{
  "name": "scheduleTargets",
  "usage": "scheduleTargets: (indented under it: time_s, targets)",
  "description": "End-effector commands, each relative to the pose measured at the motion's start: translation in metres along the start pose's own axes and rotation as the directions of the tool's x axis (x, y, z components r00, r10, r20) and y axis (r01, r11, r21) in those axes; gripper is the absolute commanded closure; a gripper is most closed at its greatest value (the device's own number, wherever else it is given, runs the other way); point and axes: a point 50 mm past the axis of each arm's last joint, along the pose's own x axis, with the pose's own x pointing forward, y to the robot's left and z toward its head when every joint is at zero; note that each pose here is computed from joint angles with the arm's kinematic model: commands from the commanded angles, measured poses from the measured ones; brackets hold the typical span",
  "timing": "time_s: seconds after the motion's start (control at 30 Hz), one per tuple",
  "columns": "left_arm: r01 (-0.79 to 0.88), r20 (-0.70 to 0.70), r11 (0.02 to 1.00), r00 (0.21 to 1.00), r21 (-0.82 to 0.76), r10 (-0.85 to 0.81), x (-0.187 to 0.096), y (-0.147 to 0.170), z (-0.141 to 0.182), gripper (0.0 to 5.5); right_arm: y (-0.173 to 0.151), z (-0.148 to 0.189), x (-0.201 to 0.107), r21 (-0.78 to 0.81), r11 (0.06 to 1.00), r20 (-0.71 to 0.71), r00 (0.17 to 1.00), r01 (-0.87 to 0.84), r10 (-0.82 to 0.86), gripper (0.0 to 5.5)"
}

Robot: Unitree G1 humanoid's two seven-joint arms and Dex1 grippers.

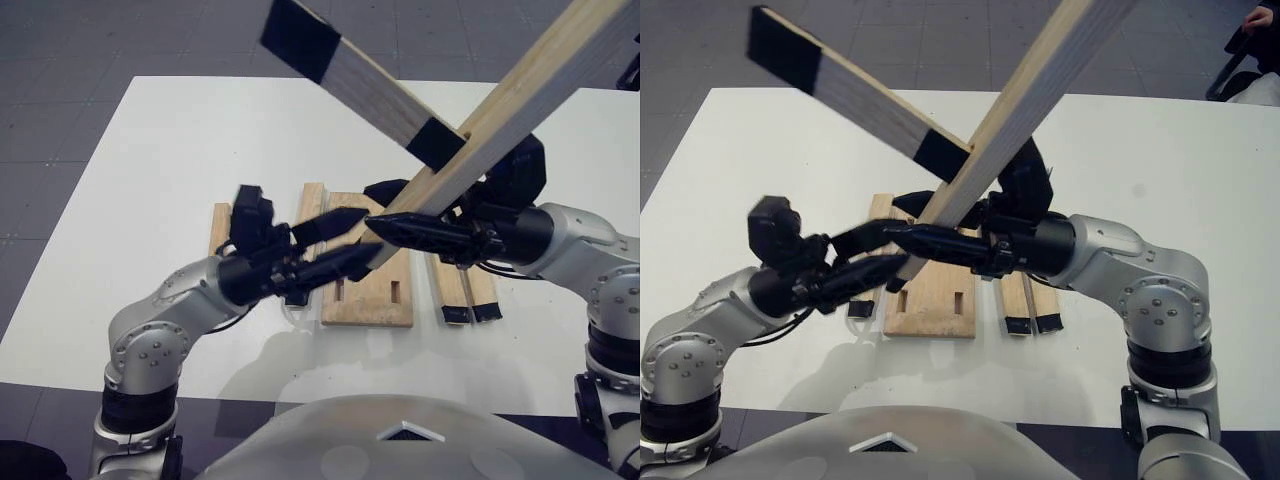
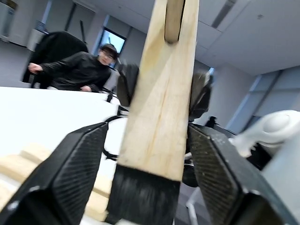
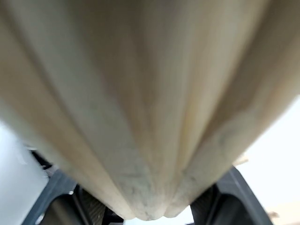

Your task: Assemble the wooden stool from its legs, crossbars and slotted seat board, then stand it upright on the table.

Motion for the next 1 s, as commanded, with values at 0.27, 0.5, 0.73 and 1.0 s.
scheduleTargets:
  time_s: [0.27,0.5,0.73,1.0]
  targets:
    - [-0.235,0.004,0.951,0.971,0.199,0.239,-0.019,0.031,0.015,1.25,-0.045,0.009,-0.033,-0.119,0.980,-0.019,0.987,0.158,-0.161,3.47]
    - [-0.331,-0.106,0.806,0.896,0.490,0.432,-0.012,0.048,-0.009,1.25,-0.104,-0.001,-0.045,-0.270,0.939,-0.108,0.962,0.213,-0.250,3.47]
    - [-0.246,-0.176,0.792,0.898,0.558,0.402,-0.010,0.040,-0.025,1.25,-0.140,-0.008,-0.048,-0.318,0.929,-0.139,0.959,0.191,-0.245,3.48]
    - [-0.203,-0.204,0.806,0.907,0.556,0.369,-0.007,0.036,-0.029,1.25,-0.148,-0.019,-0.048,-0.263,0.962,-0.231,0.964,0.068,-0.131,3.48]
